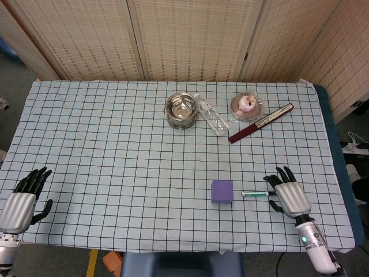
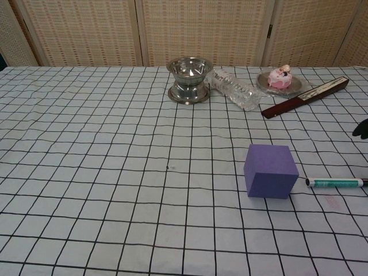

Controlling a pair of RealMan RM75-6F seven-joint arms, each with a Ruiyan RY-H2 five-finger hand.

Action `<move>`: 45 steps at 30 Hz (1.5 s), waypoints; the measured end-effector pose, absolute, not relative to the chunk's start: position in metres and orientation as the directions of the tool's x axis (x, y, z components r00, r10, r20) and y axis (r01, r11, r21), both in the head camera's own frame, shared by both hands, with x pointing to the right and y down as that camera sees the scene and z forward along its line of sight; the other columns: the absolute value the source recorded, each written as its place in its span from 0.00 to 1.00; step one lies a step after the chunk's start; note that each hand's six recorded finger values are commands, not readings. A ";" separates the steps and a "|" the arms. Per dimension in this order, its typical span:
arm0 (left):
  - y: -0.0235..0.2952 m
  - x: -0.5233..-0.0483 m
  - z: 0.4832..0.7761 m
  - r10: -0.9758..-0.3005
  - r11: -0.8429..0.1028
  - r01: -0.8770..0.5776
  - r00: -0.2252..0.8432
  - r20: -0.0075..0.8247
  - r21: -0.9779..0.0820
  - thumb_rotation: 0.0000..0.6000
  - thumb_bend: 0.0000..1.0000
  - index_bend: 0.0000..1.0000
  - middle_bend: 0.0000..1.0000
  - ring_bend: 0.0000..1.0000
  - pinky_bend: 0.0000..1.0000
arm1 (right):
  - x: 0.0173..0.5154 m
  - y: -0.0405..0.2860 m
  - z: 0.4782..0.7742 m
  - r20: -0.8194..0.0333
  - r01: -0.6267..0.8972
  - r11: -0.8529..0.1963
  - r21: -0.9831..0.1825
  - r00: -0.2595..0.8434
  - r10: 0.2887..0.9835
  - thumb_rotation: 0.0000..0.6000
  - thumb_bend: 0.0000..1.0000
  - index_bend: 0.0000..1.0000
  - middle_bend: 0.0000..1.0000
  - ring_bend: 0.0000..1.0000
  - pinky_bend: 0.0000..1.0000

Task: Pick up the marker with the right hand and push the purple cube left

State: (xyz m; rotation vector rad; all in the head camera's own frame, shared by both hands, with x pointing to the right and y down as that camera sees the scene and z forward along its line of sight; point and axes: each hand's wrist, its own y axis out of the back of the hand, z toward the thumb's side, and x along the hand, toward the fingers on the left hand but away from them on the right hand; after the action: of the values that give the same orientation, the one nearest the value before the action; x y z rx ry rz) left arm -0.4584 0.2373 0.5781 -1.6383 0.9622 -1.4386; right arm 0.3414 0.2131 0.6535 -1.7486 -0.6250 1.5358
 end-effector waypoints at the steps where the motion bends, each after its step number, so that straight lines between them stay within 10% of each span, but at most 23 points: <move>1: 0.237 -0.459 0.578 -0.894 -0.446 -0.067 0.090 0.440 -0.893 1.00 0.46 0.00 0.00 0.00 0.15 | 0.335 0.213 0.659 -0.639 -0.102 -0.632 -0.768 0.179 0.748 1.00 0.21 0.39 0.39 0.12 0.03; 11: 0.235 -0.463 0.580 -0.886 -0.463 -0.088 0.084 0.457 -0.882 1.00 0.46 0.00 0.00 0.00 0.15 | 0.298 0.212 0.707 -0.695 -0.169 -0.674 -0.719 0.189 0.694 1.00 0.23 0.45 0.42 0.15 0.04; 36: 0.233 -0.467 0.582 -0.883 -0.469 -0.084 0.072 0.464 -0.879 1.00 0.46 0.00 0.00 0.00 0.15 | 0.300 0.220 0.715 -0.722 -0.263 -0.677 -0.688 0.146 0.677 1.00 0.30 0.57 0.51 0.25 0.08; 45: 0.233 -0.467 0.581 -0.886 -0.463 -0.078 0.067 0.459 -0.883 1.00 0.46 0.00 0.00 0.00 0.15 | 0.303 0.219 0.714 -0.720 -0.273 -0.673 -0.687 0.130 0.682 1.00 0.37 0.84 0.75 0.50 0.22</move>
State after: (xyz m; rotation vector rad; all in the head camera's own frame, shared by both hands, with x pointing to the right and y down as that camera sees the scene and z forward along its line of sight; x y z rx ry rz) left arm -0.4667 0.2329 0.5813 -1.6504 0.9754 -1.4710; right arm 0.3031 0.2192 0.7145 -1.6729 -0.4006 1.6416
